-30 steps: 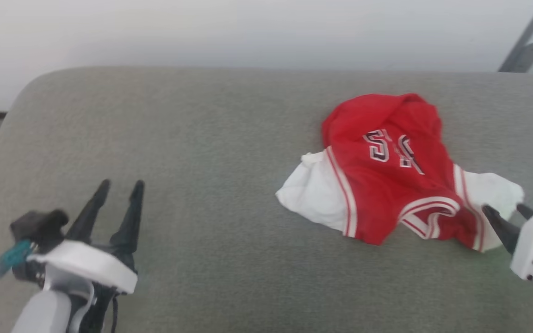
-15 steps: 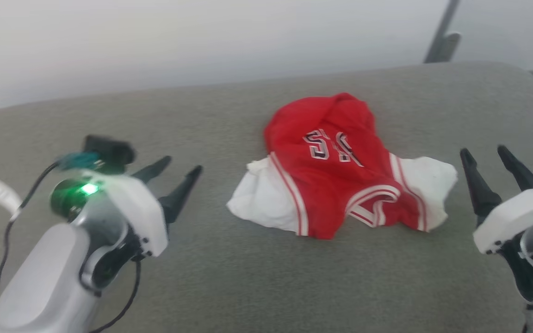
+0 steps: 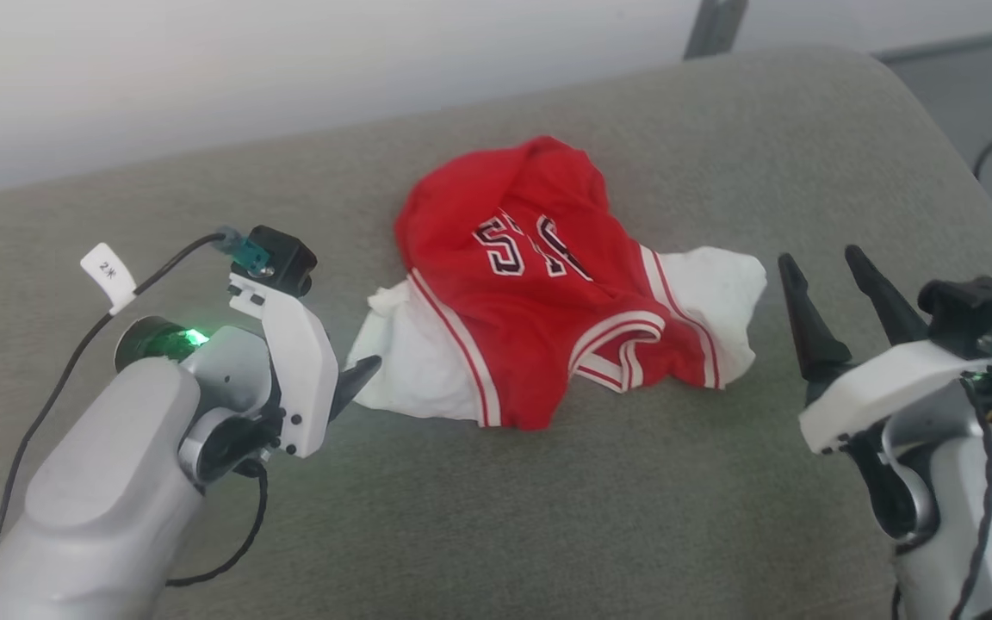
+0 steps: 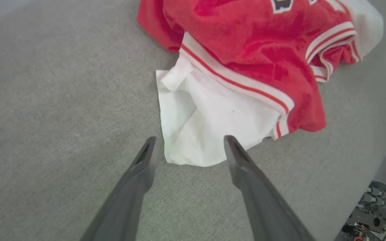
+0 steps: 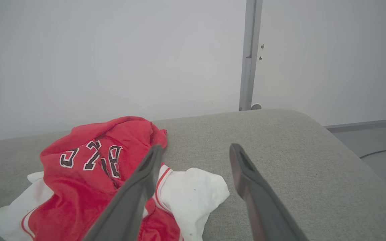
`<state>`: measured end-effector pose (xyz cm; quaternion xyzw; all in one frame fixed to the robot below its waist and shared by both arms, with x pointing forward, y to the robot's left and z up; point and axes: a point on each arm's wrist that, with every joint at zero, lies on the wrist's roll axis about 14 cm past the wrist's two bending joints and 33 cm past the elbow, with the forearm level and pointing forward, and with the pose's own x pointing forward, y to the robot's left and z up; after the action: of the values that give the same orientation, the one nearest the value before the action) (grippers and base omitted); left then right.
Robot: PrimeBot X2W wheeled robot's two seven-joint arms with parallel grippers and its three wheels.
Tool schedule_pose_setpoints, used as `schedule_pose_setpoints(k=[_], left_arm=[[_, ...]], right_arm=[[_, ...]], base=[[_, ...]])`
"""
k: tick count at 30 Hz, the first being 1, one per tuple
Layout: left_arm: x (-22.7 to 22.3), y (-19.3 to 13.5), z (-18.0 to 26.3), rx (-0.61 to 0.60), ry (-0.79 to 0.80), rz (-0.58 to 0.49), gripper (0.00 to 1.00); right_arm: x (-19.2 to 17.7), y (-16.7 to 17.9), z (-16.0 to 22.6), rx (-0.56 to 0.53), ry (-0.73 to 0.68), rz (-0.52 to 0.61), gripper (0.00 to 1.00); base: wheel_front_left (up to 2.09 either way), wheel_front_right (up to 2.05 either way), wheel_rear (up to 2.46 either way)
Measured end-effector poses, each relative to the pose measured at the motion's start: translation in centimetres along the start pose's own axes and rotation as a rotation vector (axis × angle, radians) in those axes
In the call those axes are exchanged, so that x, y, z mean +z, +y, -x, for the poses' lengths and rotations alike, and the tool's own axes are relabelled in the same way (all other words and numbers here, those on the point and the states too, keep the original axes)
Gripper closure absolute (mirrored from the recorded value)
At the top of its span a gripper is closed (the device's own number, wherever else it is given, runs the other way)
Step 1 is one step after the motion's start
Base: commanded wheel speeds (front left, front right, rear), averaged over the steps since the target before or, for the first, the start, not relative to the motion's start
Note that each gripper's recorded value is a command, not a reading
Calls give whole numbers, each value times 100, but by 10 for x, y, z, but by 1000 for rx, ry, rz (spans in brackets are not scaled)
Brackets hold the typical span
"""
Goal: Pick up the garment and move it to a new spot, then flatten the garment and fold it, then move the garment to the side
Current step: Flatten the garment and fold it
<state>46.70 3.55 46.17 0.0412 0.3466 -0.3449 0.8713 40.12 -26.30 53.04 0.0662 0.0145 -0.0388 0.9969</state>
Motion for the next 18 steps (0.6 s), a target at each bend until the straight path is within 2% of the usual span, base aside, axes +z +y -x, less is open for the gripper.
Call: schedule_pose_setpoints(k=[10,14,15,16,17,18], left_arm=[[-48,18,-52,27,232,54,0],[-54,21,-67,27,271,70,0],[-55,22,-69,28,280,71,22],[-57,23,-70,30,293,76,79],[-58,23,-70,33,302,81,100],[-58,24,-71,36,307,83,100]], right_arm=[[-20,-6,-12,-25,29,-20,0],[-27,-13,-16,-43,40,-19,0],[-28,-14,-16,-46,41,-17,0],[-28,-14,-17,-47,40,-16,0],[-28,-14,-18,-46,40,-16,0],[-27,-15,-20,-45,38,-14,0]], base=[[0,0,0],[0,0,0],[0,0,0],[0,0,0],[0,0,0],[0,0,0]])
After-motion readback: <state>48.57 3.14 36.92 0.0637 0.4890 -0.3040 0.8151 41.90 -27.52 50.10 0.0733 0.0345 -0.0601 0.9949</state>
